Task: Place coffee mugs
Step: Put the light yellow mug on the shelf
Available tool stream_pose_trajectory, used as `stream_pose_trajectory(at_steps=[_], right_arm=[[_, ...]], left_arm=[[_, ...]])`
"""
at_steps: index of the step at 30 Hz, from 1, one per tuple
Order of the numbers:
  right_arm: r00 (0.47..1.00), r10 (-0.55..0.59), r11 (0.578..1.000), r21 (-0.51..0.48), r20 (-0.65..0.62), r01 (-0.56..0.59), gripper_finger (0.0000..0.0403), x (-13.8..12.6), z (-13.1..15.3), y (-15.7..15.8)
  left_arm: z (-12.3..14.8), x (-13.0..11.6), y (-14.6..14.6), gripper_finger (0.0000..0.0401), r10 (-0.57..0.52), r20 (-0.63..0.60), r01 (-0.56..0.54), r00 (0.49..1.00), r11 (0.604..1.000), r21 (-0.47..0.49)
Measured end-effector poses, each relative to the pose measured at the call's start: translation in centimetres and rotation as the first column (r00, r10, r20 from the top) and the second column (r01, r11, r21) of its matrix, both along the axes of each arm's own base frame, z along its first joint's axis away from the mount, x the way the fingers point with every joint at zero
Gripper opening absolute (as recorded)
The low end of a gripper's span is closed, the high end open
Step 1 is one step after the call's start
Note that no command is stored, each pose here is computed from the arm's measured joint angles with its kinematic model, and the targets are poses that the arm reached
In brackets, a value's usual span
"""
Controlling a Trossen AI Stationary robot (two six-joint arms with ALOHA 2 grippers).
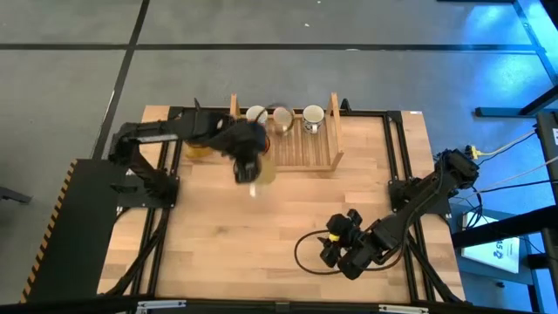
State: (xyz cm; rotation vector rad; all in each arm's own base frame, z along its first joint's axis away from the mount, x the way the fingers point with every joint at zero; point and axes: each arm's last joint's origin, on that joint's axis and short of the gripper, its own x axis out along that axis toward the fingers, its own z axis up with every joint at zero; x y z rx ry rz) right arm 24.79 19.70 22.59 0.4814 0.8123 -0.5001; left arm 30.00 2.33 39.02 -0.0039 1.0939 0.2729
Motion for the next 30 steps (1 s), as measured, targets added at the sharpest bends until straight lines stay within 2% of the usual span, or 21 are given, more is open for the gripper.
stream_pose_trajectory(at_steps=[6, 14, 21, 30], right_arm=[[0.990, -0.138, 0.989, 0.060, -0.026, 0.139, 0.0229, -0.9, -2.4, -0.9], [0.980, -0.198, 0.972, 0.134, 0.013, 0.195, 0.0229, -1.2, -4.4, -1.1], [0.972, -0.231, 0.960, 0.170, 0.035, 0.222, 0.0229, -1.3, -5.1, -1.3], [0.973, -0.229, 0.959, 0.177, 0.032, 0.220, 0.0229, -1.3, -5.1, -1.2]], left_arm=[[-0.7, 2.4, 5.1, 0.0017, 0.019, -0.054, -0.016, 0.998, 0.998, 0.061], [-4.3, 7.2, 10.3, 0.0017, 0.032, -0.181, -0.020, 0.983, 0.998, 0.067], [-8.9, 10.7, 12.8, 0.0017, 0.024, -0.276, -0.009, 0.961, 0.998, 0.055], [-13.4, 12.6, 14.2, 0.0017, -0.008, -0.339, 0.012, 0.941, 1.000, 0.010]])
